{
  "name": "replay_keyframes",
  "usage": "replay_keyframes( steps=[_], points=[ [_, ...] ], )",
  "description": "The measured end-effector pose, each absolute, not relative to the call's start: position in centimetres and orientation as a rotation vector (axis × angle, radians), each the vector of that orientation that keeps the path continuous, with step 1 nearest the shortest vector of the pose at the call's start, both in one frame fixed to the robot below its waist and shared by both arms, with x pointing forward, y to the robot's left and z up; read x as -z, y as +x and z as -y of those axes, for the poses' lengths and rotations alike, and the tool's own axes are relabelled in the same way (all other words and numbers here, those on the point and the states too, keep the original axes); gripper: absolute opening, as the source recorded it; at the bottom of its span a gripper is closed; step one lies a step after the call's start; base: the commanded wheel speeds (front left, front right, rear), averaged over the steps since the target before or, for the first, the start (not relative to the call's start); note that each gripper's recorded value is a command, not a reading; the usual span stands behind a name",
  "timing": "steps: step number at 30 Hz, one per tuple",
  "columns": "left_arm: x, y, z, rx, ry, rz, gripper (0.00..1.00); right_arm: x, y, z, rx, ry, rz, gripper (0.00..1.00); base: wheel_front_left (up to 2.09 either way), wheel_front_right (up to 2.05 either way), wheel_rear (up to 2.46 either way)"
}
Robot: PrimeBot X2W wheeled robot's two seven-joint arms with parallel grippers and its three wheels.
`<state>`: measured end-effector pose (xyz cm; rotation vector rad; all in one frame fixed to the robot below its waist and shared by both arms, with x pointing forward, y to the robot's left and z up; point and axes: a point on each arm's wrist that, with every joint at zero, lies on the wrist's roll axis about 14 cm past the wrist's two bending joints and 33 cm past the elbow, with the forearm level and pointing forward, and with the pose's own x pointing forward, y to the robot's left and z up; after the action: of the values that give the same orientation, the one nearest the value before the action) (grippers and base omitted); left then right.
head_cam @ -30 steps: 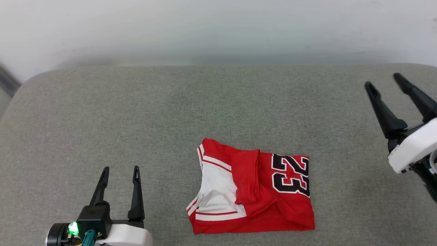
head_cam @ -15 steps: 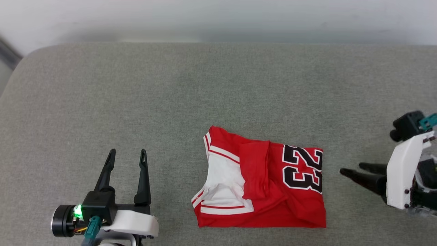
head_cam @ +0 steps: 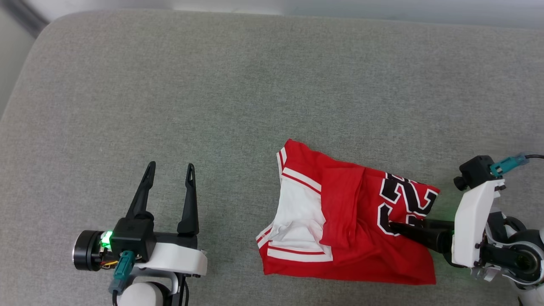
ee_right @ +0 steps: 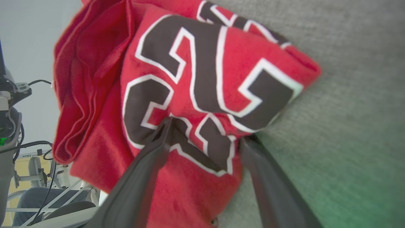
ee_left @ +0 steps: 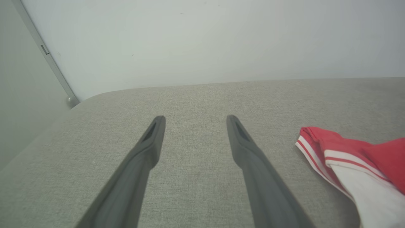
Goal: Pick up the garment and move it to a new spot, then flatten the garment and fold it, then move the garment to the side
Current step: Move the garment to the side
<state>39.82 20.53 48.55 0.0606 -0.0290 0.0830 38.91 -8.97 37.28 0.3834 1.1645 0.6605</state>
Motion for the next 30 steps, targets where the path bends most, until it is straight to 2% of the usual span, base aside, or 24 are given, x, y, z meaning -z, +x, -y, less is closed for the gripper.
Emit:
replay_keyframes(
  steps=[9, 10, 11, 16, 23, 30],
  points=[
    [-48.2, 39.8, -21.0, -0.103, 0.066, 0.015, 1.00, -35.5, 38.5, 7.2, -0.708, 0.328, -1.201, 1.00, 0.00, 0.00, 0.00],
    [-48.2, 39.7, -21.0, -0.105, 0.065, 0.016, 1.00, -35.5, 38.6, 7.1, -0.713, 0.315, -1.194, 0.30, 0.00, 0.00, 0.00],
    [-48.2, 39.7, -21.0, -0.107, 0.064, 0.017, 1.00, -35.6, 38.7, 7.0, -0.716, 0.306, -1.184, 0.00, 0.00, 0.00, 0.00],
    [-48.6, 39.5, -21.0, -0.113, 0.058, 0.026, 1.00, -36.4, 39.1, 6.3, -0.745, 0.265, -1.135, 0.00, 0.00, 0.00, 0.00],
    [-49.8, 38.5, -20.8, -0.114, 0.049, 0.058, 1.00, -41.9, 40.6, 5.4, -0.829, 0.150, -0.944, 0.00, 0.00, 0.00, 0.00],
    [-49.9, 38.9, -19.0, -0.060, 0.029, 0.070, 1.00, -47.2, 41.0, 8.9, -0.815, -0.033, -0.802, 0.00, 0.00, 0.00, 0.00]
  ],
)
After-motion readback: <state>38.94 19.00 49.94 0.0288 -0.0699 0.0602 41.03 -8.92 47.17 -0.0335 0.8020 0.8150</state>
